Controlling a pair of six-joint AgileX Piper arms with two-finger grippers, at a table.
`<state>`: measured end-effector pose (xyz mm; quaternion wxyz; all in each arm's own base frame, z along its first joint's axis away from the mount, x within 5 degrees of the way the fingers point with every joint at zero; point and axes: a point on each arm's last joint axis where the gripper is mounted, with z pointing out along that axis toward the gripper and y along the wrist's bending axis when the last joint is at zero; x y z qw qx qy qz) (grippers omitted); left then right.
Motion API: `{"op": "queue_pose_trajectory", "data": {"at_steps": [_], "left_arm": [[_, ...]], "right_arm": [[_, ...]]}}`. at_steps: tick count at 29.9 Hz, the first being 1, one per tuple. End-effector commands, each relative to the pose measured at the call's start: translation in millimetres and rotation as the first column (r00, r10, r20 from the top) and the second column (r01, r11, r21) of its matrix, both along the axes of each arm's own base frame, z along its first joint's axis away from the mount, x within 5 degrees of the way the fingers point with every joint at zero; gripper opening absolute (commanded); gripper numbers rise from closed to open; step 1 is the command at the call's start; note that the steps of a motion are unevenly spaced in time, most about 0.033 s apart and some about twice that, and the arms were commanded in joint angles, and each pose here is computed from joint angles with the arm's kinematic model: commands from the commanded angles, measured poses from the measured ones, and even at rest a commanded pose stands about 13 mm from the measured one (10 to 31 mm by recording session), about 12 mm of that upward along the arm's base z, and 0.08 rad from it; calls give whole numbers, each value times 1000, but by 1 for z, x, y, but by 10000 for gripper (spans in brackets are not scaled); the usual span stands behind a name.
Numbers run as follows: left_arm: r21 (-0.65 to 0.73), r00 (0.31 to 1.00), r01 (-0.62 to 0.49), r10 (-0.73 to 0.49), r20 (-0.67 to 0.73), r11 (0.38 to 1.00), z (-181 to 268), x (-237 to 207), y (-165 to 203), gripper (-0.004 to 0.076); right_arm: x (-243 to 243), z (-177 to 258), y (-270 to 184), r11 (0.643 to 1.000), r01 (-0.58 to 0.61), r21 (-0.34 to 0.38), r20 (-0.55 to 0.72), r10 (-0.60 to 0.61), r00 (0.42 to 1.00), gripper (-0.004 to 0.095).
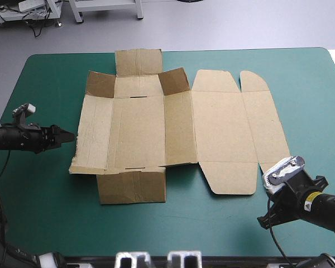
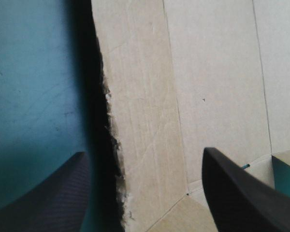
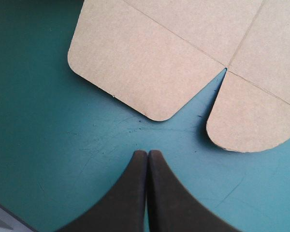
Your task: Fold the box
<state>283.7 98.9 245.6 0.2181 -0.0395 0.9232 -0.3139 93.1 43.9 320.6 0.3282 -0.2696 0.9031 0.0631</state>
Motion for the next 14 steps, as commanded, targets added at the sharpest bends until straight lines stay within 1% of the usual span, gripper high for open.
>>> {"op": "queue_pose_trajectory", "data": {"at_steps": [1,7,10,12,14], "left_arm": [[-62,1000,4,-3,20,998,2,8,1,459],[-62,1000,10,-10,-6,998,-20,17,6,424],[-82,1000,16,-18,-20,997,-30,22,5,421],[-96,999,38,-42,-35,995,-36,27,-1,421],[-107,995,84,-90,-49,991,-40,34,-9,421]], "right_arm": [[4,11,2,1000,-4,28,63,2,998,-19],[3,10,2,1000,-4,22,49,3,999,-19],[3,9,1,1000,-5,18,39,4,999,-19],[2,9,1,1000,-5,15,33,5,999,-19],[2,8,1,1000,-2,15,24,2,1000,-19]]}}
